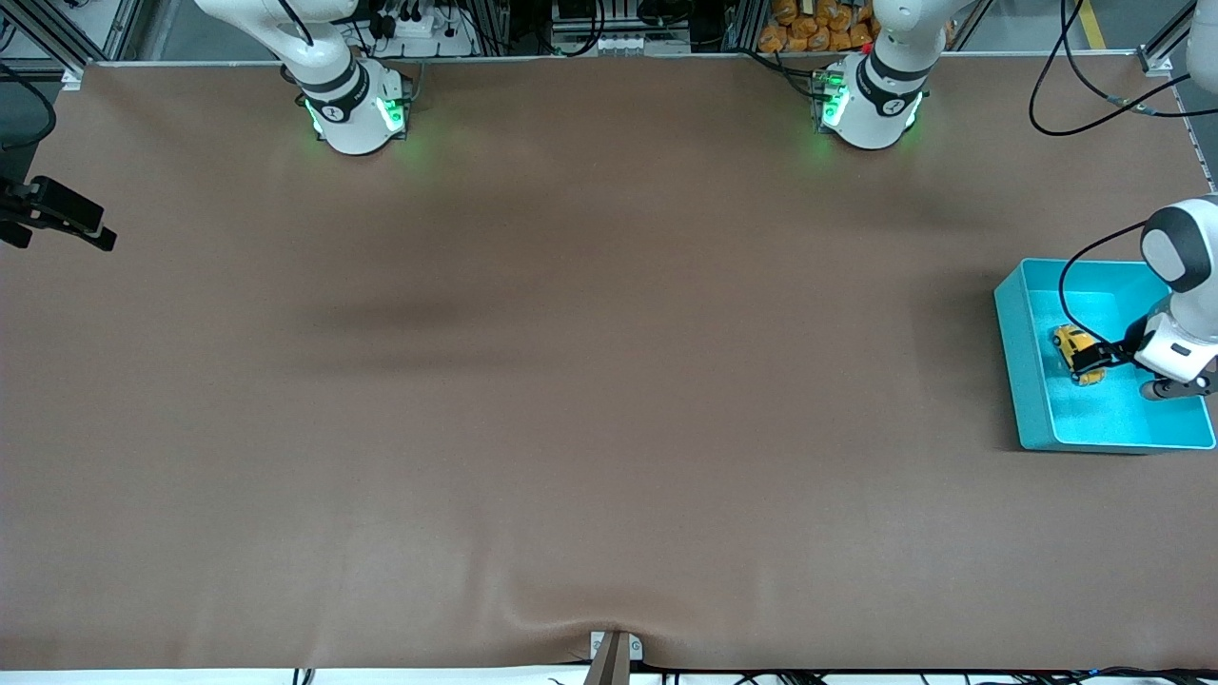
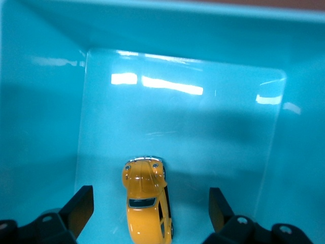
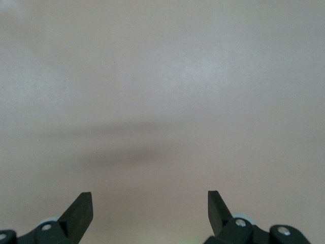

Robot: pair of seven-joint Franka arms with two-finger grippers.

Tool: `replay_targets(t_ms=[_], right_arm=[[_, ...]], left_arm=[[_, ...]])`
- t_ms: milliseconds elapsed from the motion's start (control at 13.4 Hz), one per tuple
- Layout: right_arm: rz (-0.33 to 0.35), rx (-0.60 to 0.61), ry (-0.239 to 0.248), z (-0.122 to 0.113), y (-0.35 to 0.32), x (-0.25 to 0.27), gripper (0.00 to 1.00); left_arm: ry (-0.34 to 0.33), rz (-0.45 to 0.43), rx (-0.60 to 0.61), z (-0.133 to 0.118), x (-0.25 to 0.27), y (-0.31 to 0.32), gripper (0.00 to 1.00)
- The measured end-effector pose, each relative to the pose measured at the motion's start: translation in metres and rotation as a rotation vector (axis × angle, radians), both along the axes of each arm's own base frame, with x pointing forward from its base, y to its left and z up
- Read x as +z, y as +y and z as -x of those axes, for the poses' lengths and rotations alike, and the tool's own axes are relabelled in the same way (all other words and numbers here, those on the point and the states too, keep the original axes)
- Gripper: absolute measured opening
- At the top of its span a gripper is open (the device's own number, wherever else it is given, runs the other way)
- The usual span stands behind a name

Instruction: Wind and store yellow beetle car

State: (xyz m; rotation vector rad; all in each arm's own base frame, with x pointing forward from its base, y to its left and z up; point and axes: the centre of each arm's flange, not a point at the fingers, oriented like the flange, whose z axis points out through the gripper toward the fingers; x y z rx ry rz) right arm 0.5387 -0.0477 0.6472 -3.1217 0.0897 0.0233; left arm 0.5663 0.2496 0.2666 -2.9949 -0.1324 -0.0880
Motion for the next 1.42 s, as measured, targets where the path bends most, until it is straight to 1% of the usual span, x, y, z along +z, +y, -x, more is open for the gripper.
replay_targets(t_ms=[149,299,448,523,672,747,896,971,1120,1269,1419], right_arm=[[0.000,-0.006,0.015,0.002,-0.003,-0.001,1.00],[0.000,-0.008,0.019,0.003,-0.004,-0.001,1.00],[-0.001,-0.006,0.027,0.004,-0.003,-0.001,1.00],[-0.001,-0.006,0.029,0.005,-0.003,0.001,1.00],[-0.001,-0.007,0.025,0.005,-0.004,0.005,1.00],[-0.001,-0.006,0.024,0.006,-0.003,0.006,1.00],[-0.001,-0.005,0.024,0.006,-0.003,0.007,1.00],[-0.001,-0.006,0.023,0.006,-0.003,0.007,1.00],[0.000,-0.006,0.015,0.006,-0.003,0.011,1.00],[0.000,-0.007,0.009,0.006,-0.004,0.014,1.00],[0.000,-0.010,0.010,0.007,-0.005,0.015,1.00]], left_arm=[[0.022,-0.023,-0.023,-0.011,0.045,-0.018,1.00],[0.036,-0.052,-0.051,-0.022,0.102,-0.044,1.00],[0.035,-0.075,-0.090,-0.028,0.162,-0.083,1.00],[0.022,-0.057,-0.101,-0.028,0.191,-0.107,1.00],[0.000,0.042,-0.099,-0.019,0.246,-0.151,1.00],[0.003,0.071,-0.100,-0.011,0.271,-0.165,1.00],[0.028,0.083,-0.128,0.004,0.321,-0.192,1.00],[0.027,0.082,-0.145,0.008,0.345,-0.206,1.00],[-0.003,0.079,-0.182,0.013,0.380,-0.229,1.00],[-0.026,0.076,-0.206,0.017,0.395,-0.248,1.00],[-0.034,0.080,-0.206,0.018,0.398,-0.272,1.00]])
